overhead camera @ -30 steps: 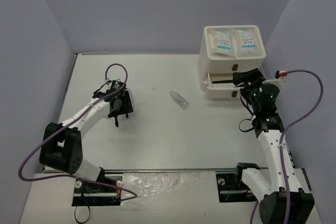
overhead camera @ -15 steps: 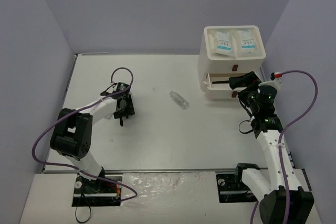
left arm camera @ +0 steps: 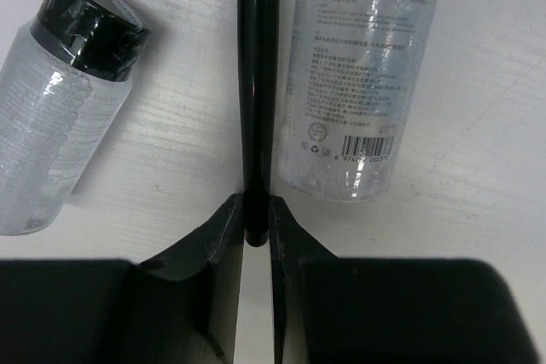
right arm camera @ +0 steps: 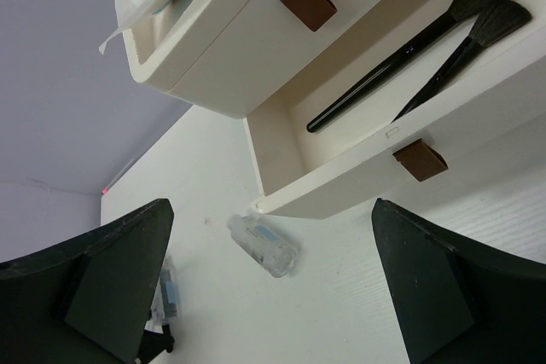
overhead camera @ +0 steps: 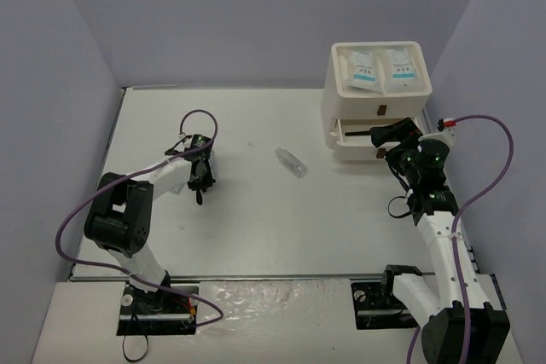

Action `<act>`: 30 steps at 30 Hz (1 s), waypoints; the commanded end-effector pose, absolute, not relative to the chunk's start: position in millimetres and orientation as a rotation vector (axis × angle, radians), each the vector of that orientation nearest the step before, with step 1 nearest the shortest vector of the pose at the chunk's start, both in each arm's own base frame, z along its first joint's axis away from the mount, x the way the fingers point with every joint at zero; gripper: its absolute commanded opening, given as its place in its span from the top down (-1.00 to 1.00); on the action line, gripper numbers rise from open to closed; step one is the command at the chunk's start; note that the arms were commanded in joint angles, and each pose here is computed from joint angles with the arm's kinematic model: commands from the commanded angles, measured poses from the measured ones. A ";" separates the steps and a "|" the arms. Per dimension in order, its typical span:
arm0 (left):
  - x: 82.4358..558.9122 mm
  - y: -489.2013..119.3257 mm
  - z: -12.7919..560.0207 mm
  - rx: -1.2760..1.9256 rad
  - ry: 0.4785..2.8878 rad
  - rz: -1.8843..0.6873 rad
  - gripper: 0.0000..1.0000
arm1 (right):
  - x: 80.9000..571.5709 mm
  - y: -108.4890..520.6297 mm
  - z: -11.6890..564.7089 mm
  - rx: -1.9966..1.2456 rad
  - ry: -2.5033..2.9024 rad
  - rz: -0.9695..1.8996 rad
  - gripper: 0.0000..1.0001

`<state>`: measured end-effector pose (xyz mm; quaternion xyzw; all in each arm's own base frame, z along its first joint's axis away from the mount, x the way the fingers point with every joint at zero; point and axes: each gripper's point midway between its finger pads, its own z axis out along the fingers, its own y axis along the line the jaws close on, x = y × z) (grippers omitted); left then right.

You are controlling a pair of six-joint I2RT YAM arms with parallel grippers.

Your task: Organize the makeup

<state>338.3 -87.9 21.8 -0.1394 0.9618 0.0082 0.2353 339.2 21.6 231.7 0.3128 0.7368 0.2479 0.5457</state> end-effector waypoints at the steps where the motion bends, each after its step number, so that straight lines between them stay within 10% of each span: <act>1: 325.5 -76.8 26.0 -0.408 2.637 0.075 1.00 | 343.2 23.8 253.1 0.672 1.689 0.610 -1.00; 17: 338.3 -88.3 167.6 -0.272 2.318 -0.138 1.00 | 337.7 52.4 283.7 0.400 1.696 0.682 -1.00; 30: 287.0 -235.5 294.9 0.311 1.937 -0.686 1.00 | 314.1 202.4 339.2 -0.079 1.625 1.028 -0.86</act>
